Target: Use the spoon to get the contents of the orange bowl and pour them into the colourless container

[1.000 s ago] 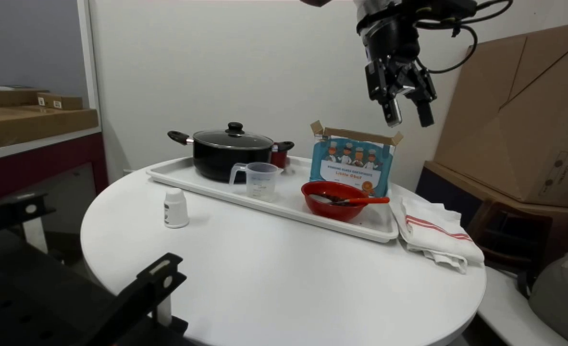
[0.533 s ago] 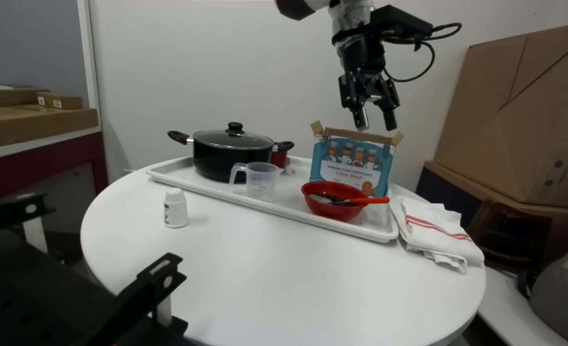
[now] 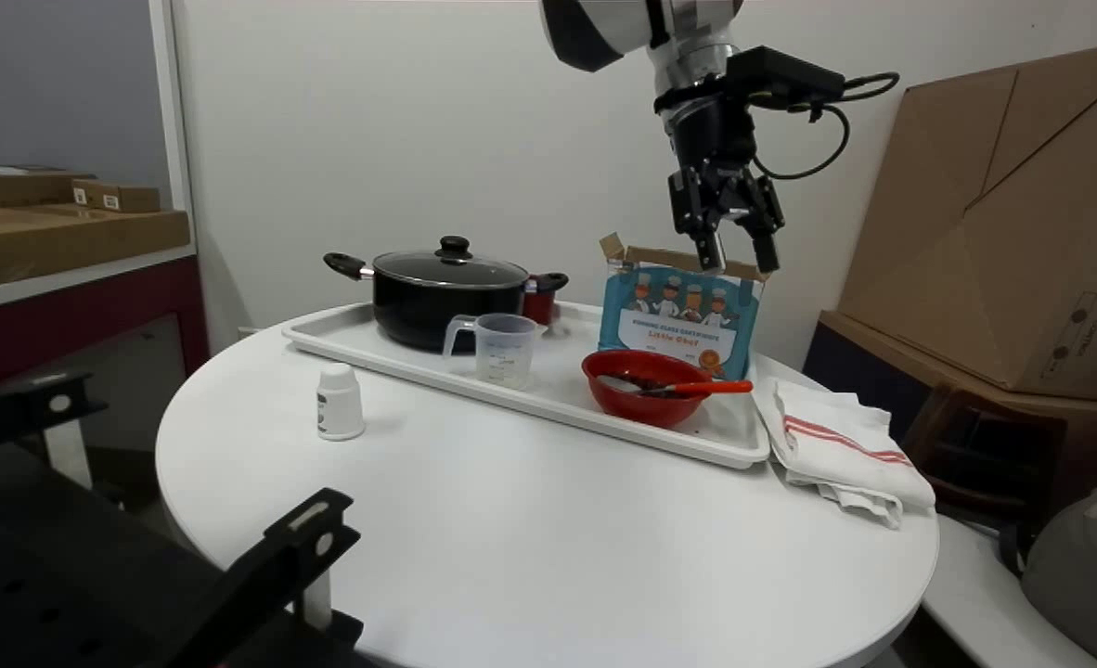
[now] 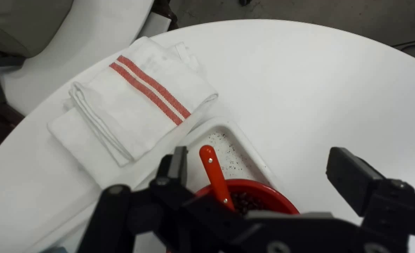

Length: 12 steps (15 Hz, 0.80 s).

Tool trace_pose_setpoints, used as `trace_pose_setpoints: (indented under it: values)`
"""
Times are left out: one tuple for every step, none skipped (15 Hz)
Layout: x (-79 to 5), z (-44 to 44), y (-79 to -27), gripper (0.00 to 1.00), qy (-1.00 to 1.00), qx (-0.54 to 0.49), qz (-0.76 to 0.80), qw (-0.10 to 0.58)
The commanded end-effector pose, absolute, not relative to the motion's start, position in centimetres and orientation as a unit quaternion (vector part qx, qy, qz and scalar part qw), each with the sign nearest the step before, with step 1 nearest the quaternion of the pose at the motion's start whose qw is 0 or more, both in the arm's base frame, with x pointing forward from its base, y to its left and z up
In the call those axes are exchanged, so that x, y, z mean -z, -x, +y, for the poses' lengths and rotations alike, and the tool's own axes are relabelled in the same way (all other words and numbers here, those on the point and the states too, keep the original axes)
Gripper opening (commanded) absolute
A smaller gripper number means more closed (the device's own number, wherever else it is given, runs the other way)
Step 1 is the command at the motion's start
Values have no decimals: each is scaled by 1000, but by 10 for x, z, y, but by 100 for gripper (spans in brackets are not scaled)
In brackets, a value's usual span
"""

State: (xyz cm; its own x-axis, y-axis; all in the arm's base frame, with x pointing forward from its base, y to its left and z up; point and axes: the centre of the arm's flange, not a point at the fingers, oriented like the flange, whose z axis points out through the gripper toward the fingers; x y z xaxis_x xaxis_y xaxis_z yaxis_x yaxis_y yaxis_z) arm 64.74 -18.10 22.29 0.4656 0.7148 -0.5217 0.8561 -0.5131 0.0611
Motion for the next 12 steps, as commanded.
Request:
trace_pose_setpoints:
  values:
    - [-208,-205,-663,100,-845,225,459,161]
    - [-204,-205,-662,100,-844,223,458,164]
    - [-203,-205,-663,100,-844,221,459,168]
    - [-201,-201,-664,100,-843,216,463,171]
    - [-199,-197,-667,100,-841,210,467,174]
    - [-196,-192,-669,100,-839,203,472,177]
    - [-191,-187,-670,100,-837,198,478,179]
    - [-187,-184,-671,100,-835,194,483,181]
    - [-181,-182,-670,100,-833,191,487,182]
    - [-177,-181,-671,100,-831,189,491,182]
    - [-171,-181,-671,100,-829,187,494,182]
    - [-165,-182,-672,100,-828,186,496,184]
